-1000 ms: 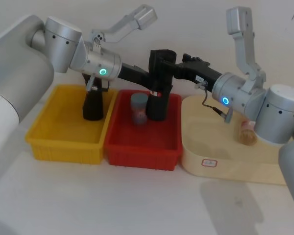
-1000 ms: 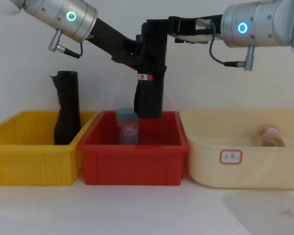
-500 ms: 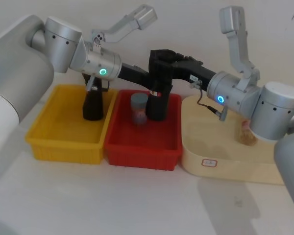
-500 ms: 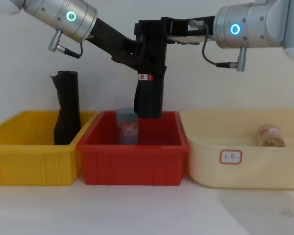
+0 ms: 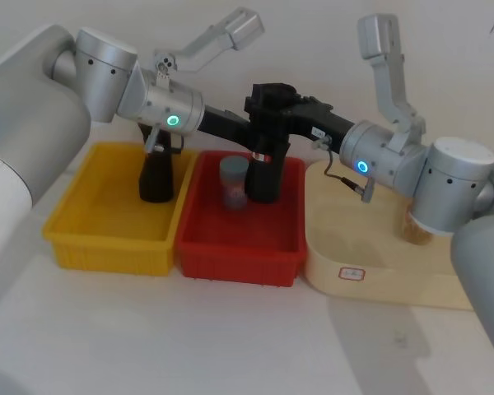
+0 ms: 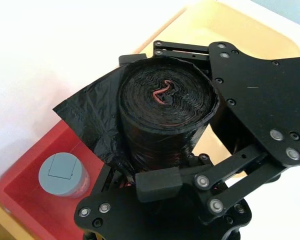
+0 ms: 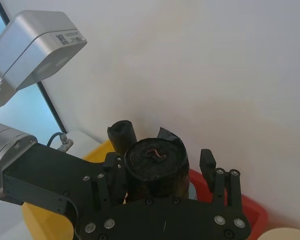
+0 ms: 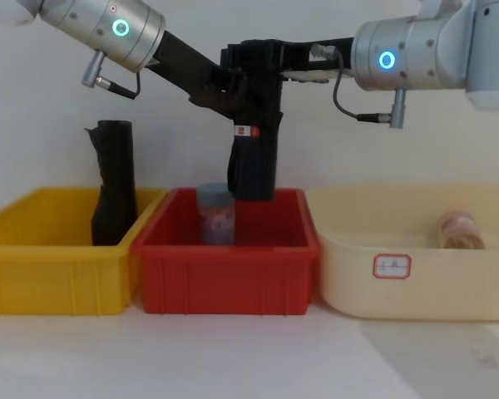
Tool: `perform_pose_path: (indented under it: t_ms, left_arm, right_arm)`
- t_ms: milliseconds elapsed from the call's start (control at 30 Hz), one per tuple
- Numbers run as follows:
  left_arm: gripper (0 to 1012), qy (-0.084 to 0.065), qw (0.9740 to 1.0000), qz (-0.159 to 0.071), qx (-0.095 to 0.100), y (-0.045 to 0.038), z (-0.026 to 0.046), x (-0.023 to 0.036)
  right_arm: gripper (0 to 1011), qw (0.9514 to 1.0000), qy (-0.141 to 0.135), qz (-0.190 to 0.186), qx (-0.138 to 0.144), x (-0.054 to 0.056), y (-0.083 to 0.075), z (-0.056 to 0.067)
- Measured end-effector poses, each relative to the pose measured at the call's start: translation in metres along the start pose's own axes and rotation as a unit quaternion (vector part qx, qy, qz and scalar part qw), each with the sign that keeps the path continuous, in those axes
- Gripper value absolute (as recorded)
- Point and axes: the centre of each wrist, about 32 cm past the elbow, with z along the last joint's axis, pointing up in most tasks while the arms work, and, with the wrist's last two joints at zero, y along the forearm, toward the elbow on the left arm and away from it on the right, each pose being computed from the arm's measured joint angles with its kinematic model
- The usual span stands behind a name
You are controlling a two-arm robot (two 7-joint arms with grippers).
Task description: Pick up the garbage bag with the one hand and transfer it to the other hand.
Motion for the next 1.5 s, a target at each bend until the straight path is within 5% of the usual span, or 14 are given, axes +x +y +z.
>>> perform_pose_path:
  t_ms: [867,1500]
  left_arm:
    - [407,0.000,1.0000,0.000,0.000,0.0000,0.0000,0.0000]
    - [407,0.000,1.0000,0.000,0.000,0.0000,0.0000,0.0000]
  right_arm:
    - [1000,0.9992,-0.039,0.010,0.002,0.000,0.012,0.001]
    - [579,0.9988,-0.047,0.009,0.002,0.000,0.014,0.001]
